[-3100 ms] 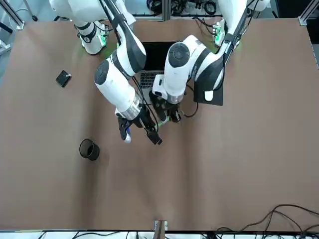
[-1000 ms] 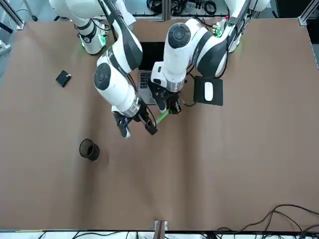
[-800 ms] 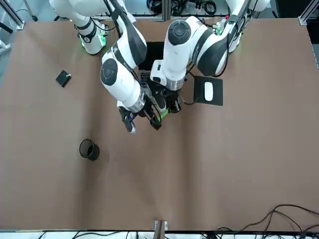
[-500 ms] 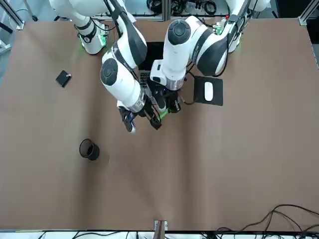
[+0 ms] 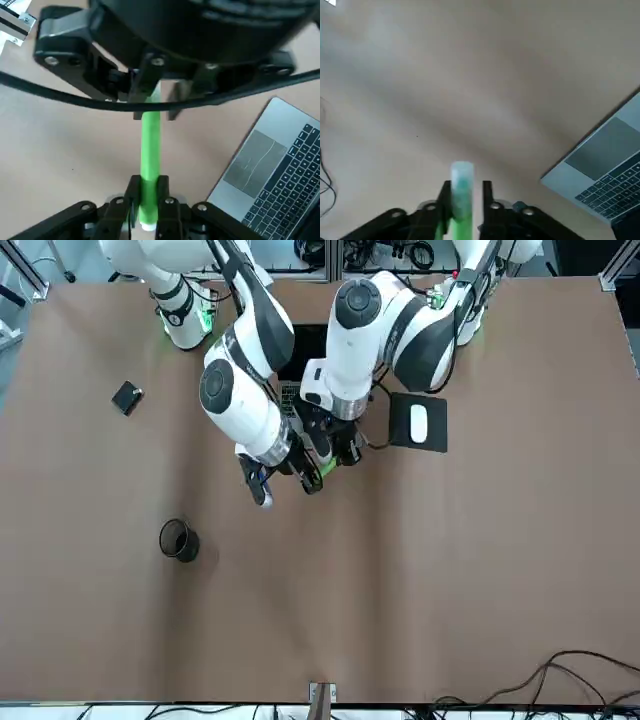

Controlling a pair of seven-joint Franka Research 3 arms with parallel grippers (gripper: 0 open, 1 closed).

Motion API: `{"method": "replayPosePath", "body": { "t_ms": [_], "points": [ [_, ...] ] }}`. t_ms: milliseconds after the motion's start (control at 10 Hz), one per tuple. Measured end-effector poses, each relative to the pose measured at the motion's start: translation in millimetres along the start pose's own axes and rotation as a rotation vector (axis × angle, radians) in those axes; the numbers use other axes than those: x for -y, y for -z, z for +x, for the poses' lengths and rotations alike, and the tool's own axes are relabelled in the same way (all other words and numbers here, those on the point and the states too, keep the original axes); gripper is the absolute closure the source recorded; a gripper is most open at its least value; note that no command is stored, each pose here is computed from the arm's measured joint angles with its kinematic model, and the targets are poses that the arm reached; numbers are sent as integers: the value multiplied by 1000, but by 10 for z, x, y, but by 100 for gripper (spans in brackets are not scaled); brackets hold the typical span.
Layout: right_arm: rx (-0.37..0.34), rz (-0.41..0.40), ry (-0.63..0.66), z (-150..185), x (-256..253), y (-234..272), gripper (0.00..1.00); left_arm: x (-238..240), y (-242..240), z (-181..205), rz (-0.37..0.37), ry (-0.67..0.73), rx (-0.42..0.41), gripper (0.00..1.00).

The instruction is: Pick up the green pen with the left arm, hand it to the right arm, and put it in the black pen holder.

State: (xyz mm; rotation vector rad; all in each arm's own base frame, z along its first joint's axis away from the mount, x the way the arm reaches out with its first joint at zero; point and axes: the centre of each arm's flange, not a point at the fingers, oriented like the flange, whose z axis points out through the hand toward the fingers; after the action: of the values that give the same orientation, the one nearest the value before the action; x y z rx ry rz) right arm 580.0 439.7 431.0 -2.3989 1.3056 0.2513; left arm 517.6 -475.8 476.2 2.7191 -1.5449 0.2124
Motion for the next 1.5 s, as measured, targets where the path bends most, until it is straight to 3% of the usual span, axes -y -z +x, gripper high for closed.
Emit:
{"method": "replayPosePath", "body": {
  "t_ms": [400, 700, 900, 1000, 1300, 1500],
  "points": [
    [0, 4, -6, 0, 10, 18, 82, -12, 7, 4, 0, 22, -1, 80],
    [-5, 19, 51, 40, 47, 102, 82, 15, 15, 0, 2, 56, -2, 37],
    [-29, 40, 238, 356, 91, 274, 82, 51, 40, -7, 5, 70, -6, 8],
    [-43, 40, 357, 685, 93, 406, 82, 111, 80, -54, 6, 83, 13, 0],
    [-70, 16, 758, 1612, -16, 795, 82, 596, 280, -492, 4, 239, 160, 0],
    [-88, 3, 1042, 2093, -121, 965, 82, 1003, 501, -837, 13, 381, 214, 0]
  ]
}}
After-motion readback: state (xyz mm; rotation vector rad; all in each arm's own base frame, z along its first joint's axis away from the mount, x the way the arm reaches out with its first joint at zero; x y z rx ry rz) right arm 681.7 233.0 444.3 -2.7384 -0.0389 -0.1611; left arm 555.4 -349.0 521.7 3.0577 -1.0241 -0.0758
